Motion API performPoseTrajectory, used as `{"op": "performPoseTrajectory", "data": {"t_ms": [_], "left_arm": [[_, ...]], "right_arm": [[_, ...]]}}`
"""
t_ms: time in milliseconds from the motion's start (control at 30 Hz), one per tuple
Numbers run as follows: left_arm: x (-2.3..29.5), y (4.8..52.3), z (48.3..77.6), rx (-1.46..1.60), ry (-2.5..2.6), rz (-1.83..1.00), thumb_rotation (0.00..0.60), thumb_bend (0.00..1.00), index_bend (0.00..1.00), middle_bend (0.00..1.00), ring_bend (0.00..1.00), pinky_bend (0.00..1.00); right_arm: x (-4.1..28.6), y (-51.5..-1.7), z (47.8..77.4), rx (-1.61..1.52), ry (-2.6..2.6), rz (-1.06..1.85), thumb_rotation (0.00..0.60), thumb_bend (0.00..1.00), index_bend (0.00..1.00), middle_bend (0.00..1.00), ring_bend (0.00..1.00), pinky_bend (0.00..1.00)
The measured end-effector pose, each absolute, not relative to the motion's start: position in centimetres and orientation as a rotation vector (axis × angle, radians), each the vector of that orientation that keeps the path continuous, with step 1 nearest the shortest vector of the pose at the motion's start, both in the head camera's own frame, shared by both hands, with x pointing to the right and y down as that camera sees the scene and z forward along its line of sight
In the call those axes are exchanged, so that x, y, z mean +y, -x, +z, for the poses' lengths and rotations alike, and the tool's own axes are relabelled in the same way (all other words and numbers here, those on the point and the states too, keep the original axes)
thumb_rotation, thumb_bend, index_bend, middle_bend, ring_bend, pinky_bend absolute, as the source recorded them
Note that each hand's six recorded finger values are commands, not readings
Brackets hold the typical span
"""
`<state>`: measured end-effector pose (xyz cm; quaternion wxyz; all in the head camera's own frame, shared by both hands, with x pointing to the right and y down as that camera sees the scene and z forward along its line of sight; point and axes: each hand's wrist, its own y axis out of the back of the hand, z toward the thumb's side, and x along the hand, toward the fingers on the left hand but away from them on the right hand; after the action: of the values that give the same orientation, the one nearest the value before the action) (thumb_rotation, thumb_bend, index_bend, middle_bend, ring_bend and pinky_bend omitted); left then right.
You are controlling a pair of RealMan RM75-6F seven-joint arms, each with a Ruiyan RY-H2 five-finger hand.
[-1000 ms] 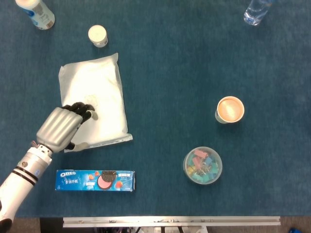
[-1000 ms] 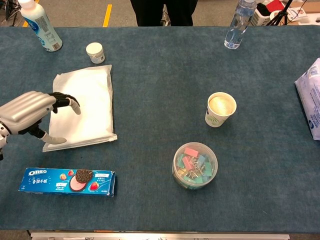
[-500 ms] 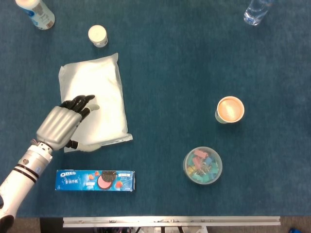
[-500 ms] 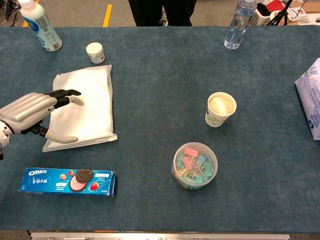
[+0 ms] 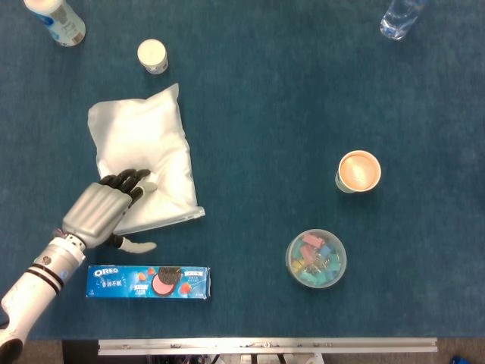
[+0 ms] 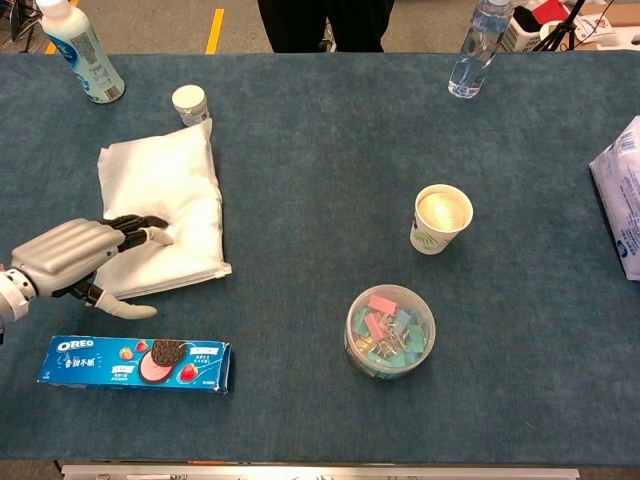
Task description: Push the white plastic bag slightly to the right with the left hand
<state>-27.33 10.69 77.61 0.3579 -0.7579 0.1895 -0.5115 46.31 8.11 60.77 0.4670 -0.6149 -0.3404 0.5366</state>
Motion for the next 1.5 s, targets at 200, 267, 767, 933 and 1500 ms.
{"op": "performPoseTrajectory", "data": {"t_ms": [200,267,767,933,1500], "left_arm": [[10.1,26.3,76.7,0.532,1.964,-1.243,0.268,0.05,0.17,0.10,0.09,0.24],[9.8,25.8,76.0,0.547,1.963,-1.208,0.266,0.05,0.17,0.10,0.09,0.24],[10.7,26.8,76.6,0.526,1.950,-1.237,0.268,0.05,0.17,0.10,0.10,0.24],[10.3,26.4,76.1,0.554,1.951,-1.211,0.268,0.05,0.17,0.10,0.10,0.24],[10.3,27.4,76.0,0.572,1.929,-1.237,0.273,0.05,0.17,0.10,0.10,0.24]], "right_arm": [[8.1,-46.3,60.8,-0.833,1.510,1.319,0.600,0.21,0.38,0.44,0.28,0.37],[8.1,-46.3,60.9,-0.831,1.510,1.319,0.600,0.21,0.38,0.44,0.28,0.37],[8.2,-46.3,61.1,-0.822,1.512,1.327,0.600,0.21,0.38,0.44,0.28,0.37],[8.2,-46.3,61.1,-0.820,1.512,1.327,0.600,0.21,0.38,0.44,0.28,0.37],[8.1,-46.4,61.2,-0.820,1.510,1.330,0.600,0.21,0.38,0.44,0.28,0.37]]}}
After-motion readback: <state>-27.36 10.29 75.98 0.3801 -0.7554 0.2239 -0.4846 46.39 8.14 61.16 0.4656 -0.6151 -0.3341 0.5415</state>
